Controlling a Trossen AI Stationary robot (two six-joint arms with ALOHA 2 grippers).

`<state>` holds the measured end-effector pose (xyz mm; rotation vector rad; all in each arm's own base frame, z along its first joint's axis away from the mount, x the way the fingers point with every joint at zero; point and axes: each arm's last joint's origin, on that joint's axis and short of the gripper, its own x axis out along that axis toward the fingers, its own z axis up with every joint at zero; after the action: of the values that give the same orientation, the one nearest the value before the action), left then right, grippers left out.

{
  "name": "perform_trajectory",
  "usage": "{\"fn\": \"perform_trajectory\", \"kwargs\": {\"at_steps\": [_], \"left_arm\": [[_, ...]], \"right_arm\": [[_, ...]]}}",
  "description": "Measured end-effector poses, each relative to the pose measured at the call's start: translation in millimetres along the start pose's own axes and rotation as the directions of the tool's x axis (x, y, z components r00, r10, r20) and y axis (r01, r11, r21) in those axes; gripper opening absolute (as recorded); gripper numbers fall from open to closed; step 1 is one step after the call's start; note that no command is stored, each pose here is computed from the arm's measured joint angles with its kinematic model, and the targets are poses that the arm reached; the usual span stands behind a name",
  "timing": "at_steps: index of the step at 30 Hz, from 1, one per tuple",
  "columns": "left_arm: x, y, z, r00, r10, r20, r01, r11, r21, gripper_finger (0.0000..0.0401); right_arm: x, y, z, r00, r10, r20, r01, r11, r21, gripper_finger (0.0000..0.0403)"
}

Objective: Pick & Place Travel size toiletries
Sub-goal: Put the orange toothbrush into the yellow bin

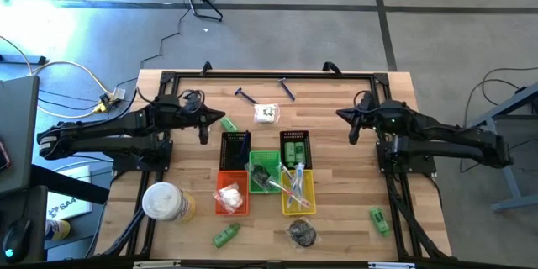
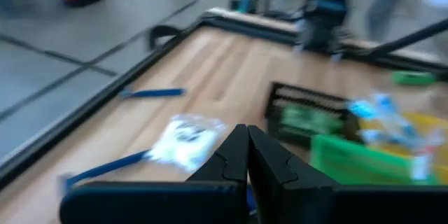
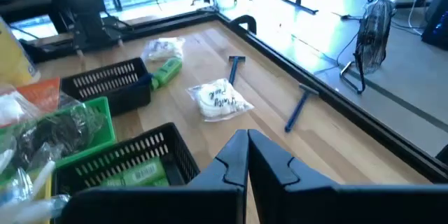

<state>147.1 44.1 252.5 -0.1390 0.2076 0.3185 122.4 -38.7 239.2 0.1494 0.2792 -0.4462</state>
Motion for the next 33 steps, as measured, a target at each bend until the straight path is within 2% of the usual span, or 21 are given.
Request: {"fn": "perform_trajectory", "kwargs": {"at_steps": [4,7,12,16,21,25,33], "left_arm": [[12.6,-3.3,0.4,0.995,-0.098,0.002,0.098,0.994,-0.039,0.0],[28.3,-5.2,-8.7,0.993,-0.099,-0.072,0.094,0.993,-0.064,0.0],[54.5,-16.6,-27.1,0.974,-0.136,-0.181,0.129,0.99,-0.048,0.0],[68.4,-30.8,-28.0,0.955,-0.178,-0.239,0.182,0.983,-0.008,0.0],[75.0,-53.7,-23.3,0.922,-0.275,-0.271,0.311,0.946,0.097,0.0],[75.6,-69.3,-18.6,0.876,-0.397,-0.274,0.436,0.894,0.098,0.0],[76.8,-83.0,-20.1,0.857,-0.443,-0.261,0.476,0.876,0.075,0.0]], "right_arm": [[3.0,-0.2,-5.2,0.999,0.006,0.041,-0.006,1.0,0.01,0.0002],[5.5,-0.4,-9.8,0.999,0.007,0.051,-0.008,1.0,0.011,0.0002],[8.8,-0.9,-17.4,0.998,0.008,0.057,-0.009,1.0,0.013,0.0002],[9.0,-0.8,-17.5,0.998,0.012,0.061,-0.013,1.0,0.017,0.0002],[9.0,-0.7,-17.1,0.998,0.014,0.065,-0.016,0.999,0.039,0.0002],[9.2,-0.7,-17.3,0.998,0.013,0.063,-0.016,0.999,0.039,0.0002],[9.9,-0.7,-17.4,0.998,0.009,0.061,-0.011,0.999,0.037,0.0002]]}}
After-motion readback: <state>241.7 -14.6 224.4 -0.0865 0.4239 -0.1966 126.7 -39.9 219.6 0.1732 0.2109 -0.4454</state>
